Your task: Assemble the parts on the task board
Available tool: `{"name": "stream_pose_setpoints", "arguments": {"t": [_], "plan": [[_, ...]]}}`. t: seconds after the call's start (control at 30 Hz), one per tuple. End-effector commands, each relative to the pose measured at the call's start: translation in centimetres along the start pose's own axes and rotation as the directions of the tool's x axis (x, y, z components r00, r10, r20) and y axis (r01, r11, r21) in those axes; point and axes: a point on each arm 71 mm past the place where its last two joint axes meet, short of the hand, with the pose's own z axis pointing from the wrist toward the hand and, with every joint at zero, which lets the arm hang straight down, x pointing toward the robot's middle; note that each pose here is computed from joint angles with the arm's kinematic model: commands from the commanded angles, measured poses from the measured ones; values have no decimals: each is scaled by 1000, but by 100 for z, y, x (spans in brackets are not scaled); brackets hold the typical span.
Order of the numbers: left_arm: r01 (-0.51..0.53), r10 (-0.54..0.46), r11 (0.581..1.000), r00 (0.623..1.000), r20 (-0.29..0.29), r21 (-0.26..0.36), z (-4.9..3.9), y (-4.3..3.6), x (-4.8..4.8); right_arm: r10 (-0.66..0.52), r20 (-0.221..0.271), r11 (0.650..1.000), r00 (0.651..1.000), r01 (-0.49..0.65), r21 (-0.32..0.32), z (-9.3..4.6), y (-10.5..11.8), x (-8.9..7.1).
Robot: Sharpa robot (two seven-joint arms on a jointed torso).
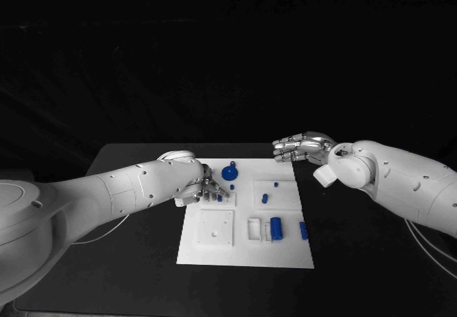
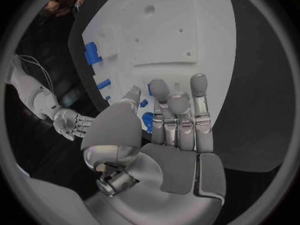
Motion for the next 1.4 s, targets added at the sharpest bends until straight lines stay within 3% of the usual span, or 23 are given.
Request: {"name": "stream_pose_setpoints", "arguments": {"t": [0.03, 0.23, 0.4, 0.6, 0.87, 1.4], "plan": [[27, -28, 999, 1000, 15, 32, -21, -11, -31, -4, -19, 1000, 1000, 4, -5, -6, -9, 8], [70, -72, 995, 997, 29, 70, -114, -34, -158, -2, -11, 1000, 1000, 2, -3, -21, -29, -23], [95, -99, 991, 994, 40, 92, -219, -57, -328, 0, -5, 1000, 1000, 0, -2, -29, -43, -50], [129, -133, 988, 990, 52, 83, -296, 21, -590, 1, 13, 1000, 1000, -1, -7, -44, -51, -92], [174, -178, 984, 980, 93, 47, -263, 200, -831, -1, 25, 1000, 1000, 1, -11, -83, -58, -142], [210, -210, 978, 966, 149, 13, -157, 342, -1087, -9, 80, 999, 997, 13, -44, -198, -7, -251]]}}
